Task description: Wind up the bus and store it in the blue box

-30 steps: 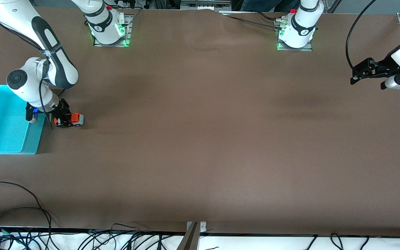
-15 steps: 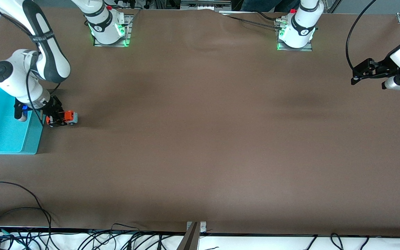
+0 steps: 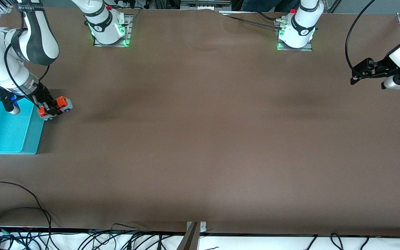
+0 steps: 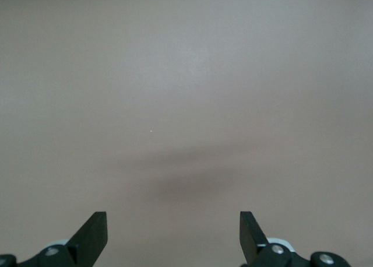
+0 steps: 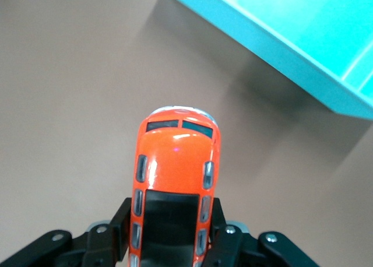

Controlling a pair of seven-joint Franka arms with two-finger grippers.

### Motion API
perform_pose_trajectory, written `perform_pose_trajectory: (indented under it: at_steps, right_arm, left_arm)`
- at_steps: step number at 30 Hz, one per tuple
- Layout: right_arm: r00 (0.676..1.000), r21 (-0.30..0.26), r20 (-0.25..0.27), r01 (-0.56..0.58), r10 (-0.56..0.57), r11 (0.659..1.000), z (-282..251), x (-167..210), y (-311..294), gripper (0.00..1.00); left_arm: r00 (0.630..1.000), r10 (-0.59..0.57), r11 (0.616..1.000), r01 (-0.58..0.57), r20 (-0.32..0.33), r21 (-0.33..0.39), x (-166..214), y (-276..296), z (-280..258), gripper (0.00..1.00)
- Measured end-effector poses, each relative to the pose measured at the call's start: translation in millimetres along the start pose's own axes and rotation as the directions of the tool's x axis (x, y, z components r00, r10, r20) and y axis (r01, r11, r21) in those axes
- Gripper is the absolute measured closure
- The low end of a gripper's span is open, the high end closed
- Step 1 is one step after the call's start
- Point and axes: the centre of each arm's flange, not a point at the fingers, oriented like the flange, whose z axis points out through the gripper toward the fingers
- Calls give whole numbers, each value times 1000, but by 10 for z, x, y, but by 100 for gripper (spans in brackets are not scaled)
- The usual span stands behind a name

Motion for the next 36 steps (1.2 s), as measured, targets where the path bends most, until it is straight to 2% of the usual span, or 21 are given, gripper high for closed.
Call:
perform_pose_trajectory:
  at_steps: [6,12,16,23,30,36]
  right_arm:
    - [975,-53,84,213,-208,976,-23,-27,33,45]
    - [932,-66,147,345,-332,936,-137,37,78,45]
    - [904,-77,168,409,-392,909,-279,184,183,45]
    - [858,-132,161,508,-487,851,-535,513,411,45]
    - [814,-126,179,576,-553,808,-526,929,816,45]
    - [767,-113,225,633,-601,766,-313,1249,1078,45]
  left_arm:
    - [1000,0,1000,0,0,0,0,1,0,0]
    - [1000,0,1000,0,0,0,0,2,0,0]
    - [1000,1,1000,-1,0,0,1,5,0,0]
    - [1000,2,1000,-2,0,0,2,13,0,0]
    - [1000,4,1000,-4,0,0,2,21,0,0]
    - [1000,6,1000,-6,0,0,4,31,0,0]
